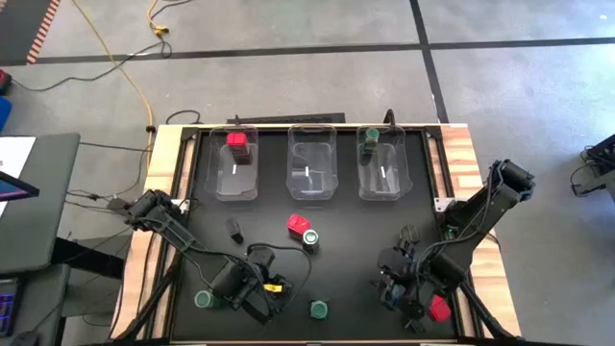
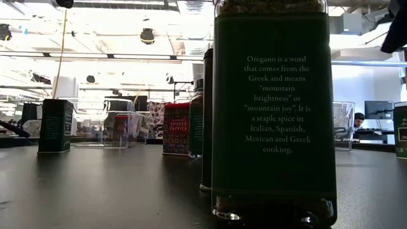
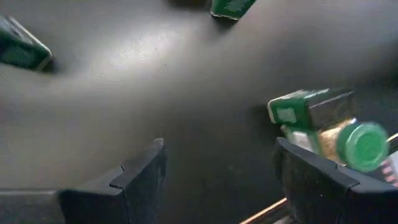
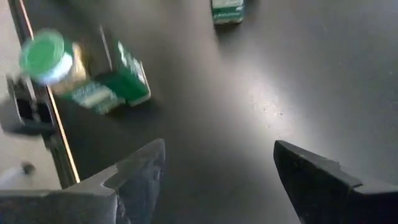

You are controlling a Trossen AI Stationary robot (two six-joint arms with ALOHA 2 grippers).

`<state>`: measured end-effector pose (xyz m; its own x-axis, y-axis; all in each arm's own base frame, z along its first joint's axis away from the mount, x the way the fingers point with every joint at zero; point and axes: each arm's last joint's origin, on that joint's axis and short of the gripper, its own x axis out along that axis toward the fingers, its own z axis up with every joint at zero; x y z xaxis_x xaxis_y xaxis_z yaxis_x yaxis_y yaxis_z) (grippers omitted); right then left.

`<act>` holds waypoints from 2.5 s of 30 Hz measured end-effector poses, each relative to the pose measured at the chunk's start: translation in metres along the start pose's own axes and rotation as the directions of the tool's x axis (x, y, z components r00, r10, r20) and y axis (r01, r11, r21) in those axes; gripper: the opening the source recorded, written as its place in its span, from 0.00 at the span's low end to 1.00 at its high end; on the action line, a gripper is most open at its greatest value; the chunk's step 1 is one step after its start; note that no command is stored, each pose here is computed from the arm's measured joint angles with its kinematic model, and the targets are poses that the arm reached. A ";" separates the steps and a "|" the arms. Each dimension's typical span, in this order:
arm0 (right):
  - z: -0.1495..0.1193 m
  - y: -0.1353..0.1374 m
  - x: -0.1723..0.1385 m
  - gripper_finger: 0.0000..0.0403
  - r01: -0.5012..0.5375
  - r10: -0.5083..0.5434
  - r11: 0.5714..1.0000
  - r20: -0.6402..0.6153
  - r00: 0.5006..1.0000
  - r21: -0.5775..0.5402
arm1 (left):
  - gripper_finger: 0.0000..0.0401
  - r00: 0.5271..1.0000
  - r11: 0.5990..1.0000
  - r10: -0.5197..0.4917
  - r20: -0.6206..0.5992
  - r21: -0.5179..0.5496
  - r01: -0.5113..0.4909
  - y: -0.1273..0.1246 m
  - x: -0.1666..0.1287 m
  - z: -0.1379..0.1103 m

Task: Sort spices by type
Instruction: Put the green seasoning bottle into the right transparent bin

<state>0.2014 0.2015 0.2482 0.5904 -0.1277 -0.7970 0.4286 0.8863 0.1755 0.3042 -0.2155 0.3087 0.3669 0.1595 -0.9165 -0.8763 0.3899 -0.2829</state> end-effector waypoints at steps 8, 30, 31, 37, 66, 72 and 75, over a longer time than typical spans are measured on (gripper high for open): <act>-0.003 0.000 -0.001 0.81 0.002 -0.004 0.986 -0.011 1.000 -0.165 | 0.69 0.991 0.966 -0.135 0.005 -0.224 0.132 -0.011 -0.004 -0.010; -0.028 0.003 -0.017 0.81 -0.025 0.015 0.966 -0.042 0.999 -0.259 | 0.69 0.965 0.923 -0.262 -0.003 -0.295 0.249 -0.046 0.053 -0.048; -0.028 0.003 -0.017 0.81 -0.027 0.016 0.965 -0.042 0.999 -0.261 | 0.69 0.968 0.925 -0.253 -0.002 -0.293 0.241 -0.045 0.053 -0.047; -0.029 0.003 -0.017 0.81 -0.028 0.017 0.965 -0.043 0.999 -0.261 | 0.69 0.975 0.932 -0.224 0.004 -0.291 0.215 -0.042 0.054 -0.047; -0.016 -0.001 -0.009 0.81 0.009 -0.018 0.965 -0.033 0.999 -0.261 | 0.69 0.960 0.966 0.206 -0.188 -0.119 -0.231 0.052 -0.053 -0.037; -0.007 0.001 -0.004 0.81 -0.008 0.002 0.979 -0.027 1.000 -0.205 | 0.69 0.944 0.969 0.241 -0.225 0.106 -0.222 0.070 -0.057 -0.041; -0.001 0.001 -0.001 0.81 -0.016 0.014 0.990 -0.018 1.000 -0.143 | 0.69 0.932 0.944 0.278 -0.234 0.246 -0.220 0.079 -0.053 -0.043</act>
<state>0.2005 0.2032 0.2482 0.5840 -0.1073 -0.8047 0.3164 0.9429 0.1040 0.2023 -0.2321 0.3230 0.0249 0.0452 -0.9987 -0.8313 0.5558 0.0044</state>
